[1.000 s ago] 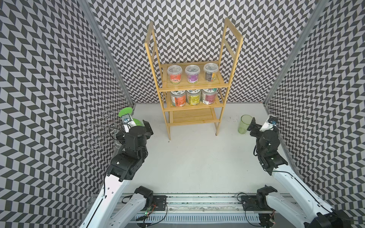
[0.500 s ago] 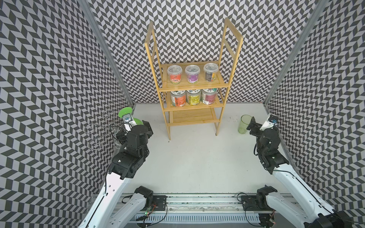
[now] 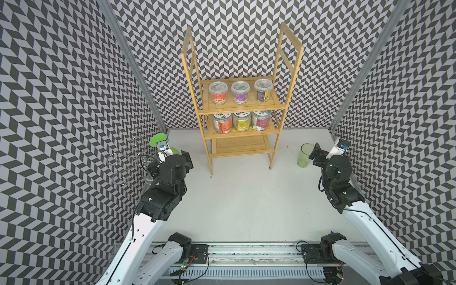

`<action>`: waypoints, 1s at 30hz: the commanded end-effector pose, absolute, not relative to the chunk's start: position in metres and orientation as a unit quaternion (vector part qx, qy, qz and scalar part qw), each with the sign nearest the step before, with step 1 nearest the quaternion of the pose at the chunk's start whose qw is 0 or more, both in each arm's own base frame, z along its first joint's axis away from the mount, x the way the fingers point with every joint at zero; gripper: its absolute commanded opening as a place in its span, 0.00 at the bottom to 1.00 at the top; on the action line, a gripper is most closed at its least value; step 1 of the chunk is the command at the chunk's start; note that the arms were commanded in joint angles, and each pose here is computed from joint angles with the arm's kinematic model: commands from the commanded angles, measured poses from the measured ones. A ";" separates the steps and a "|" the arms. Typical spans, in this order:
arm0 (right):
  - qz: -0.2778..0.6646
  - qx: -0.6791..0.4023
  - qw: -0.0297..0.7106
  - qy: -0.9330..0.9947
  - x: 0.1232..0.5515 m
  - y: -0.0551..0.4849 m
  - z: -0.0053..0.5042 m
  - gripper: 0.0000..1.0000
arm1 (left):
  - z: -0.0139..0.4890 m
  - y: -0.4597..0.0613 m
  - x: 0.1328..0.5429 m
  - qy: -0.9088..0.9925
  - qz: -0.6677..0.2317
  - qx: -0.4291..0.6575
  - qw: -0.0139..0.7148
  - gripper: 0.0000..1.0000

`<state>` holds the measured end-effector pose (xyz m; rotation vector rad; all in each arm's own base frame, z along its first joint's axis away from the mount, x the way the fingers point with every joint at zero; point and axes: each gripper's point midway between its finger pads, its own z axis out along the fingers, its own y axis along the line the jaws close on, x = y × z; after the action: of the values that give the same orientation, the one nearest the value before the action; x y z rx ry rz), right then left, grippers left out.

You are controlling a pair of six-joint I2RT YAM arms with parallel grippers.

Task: Place the seed container on the shelf
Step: Reset both arms

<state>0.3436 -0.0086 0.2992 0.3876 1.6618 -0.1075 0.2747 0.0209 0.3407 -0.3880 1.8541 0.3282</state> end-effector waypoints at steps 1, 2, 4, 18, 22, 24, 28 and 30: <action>-0.049 0.185 0.658 0.728 0.339 -0.011 0.309 0.94 | 0.264 0.002 0.269 0.872 0.117 -0.128 0.458 1.00; -0.049 0.187 0.658 0.728 0.338 -0.011 0.309 0.94 | 0.265 0.002 0.268 0.873 0.117 -0.128 0.457 1.00; -0.049 0.190 0.655 0.729 0.336 -0.010 0.308 0.94 | 0.266 0.006 0.266 0.868 0.120 -0.148 0.459 1.00; -0.049 0.197 0.652 0.731 0.331 0.000 0.307 0.94 | 0.322 -0.006 0.268 0.822 0.072 -0.104 0.555 1.00; -0.049 0.197 0.650 0.732 0.333 0.004 0.305 0.94 | 0.327 -0.014 0.274 0.823 0.069 -0.084 0.557 0.99; -0.048 0.196 0.651 0.732 0.334 0.006 0.305 0.94 | 0.322 -0.015 0.277 0.829 0.076 -0.077 0.548 1.00; -0.046 0.197 0.651 0.731 0.336 0.009 0.308 0.94 | 0.320 -0.006 0.281 0.834 0.119 -0.083 0.532 1.00; -0.047 0.195 0.650 0.733 0.337 0.011 0.306 0.94 | 0.330 -0.001 0.280 0.825 0.131 -0.087 0.542 0.99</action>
<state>0.3353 0.0094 0.2888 0.4137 1.7165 -0.1306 0.2850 -0.0041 0.3406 -0.2288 1.9041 0.2632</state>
